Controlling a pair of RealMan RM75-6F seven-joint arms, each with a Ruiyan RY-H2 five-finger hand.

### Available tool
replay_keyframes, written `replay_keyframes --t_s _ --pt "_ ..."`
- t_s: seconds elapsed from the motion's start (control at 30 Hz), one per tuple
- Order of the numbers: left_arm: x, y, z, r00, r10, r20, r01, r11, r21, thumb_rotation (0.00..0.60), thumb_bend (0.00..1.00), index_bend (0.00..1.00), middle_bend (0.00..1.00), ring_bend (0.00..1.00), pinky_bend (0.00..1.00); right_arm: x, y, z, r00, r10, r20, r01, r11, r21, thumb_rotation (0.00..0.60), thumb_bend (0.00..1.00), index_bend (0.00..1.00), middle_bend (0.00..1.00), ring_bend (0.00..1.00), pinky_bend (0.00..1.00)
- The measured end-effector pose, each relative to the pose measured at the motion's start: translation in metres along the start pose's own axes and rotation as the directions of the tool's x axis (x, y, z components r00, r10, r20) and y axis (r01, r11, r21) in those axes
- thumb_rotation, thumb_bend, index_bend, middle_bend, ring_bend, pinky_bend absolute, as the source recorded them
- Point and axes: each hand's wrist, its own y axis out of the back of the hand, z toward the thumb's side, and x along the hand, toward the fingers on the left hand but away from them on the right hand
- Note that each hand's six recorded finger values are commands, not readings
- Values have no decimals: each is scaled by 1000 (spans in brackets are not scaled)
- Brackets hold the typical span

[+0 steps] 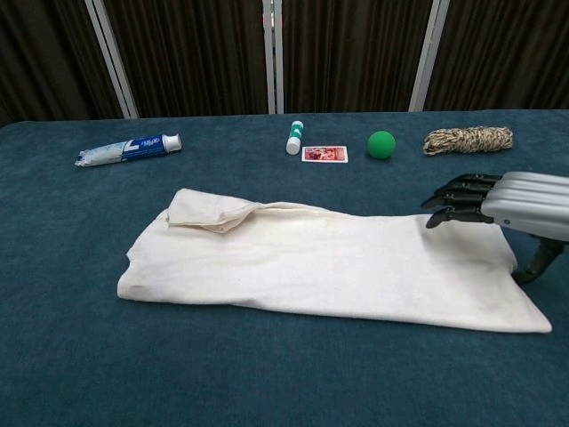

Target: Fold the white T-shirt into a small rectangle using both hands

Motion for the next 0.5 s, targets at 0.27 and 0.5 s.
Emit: replay_keyframes --t_s 0.27,0.5 --pt "0 -2 0 1000 -8 3 8 1000 1 600 0 0 0 0 0 -3 6 -7 999 -26 24 27 999 -26 600 177 227 83 0 0" --pt "0 -3 1 1000 -12 7 12 1000 5 600 0 0 0 0 0 -2 6 -9 1000 -19 24 19 999 -29 600 274 288 84 0 0"
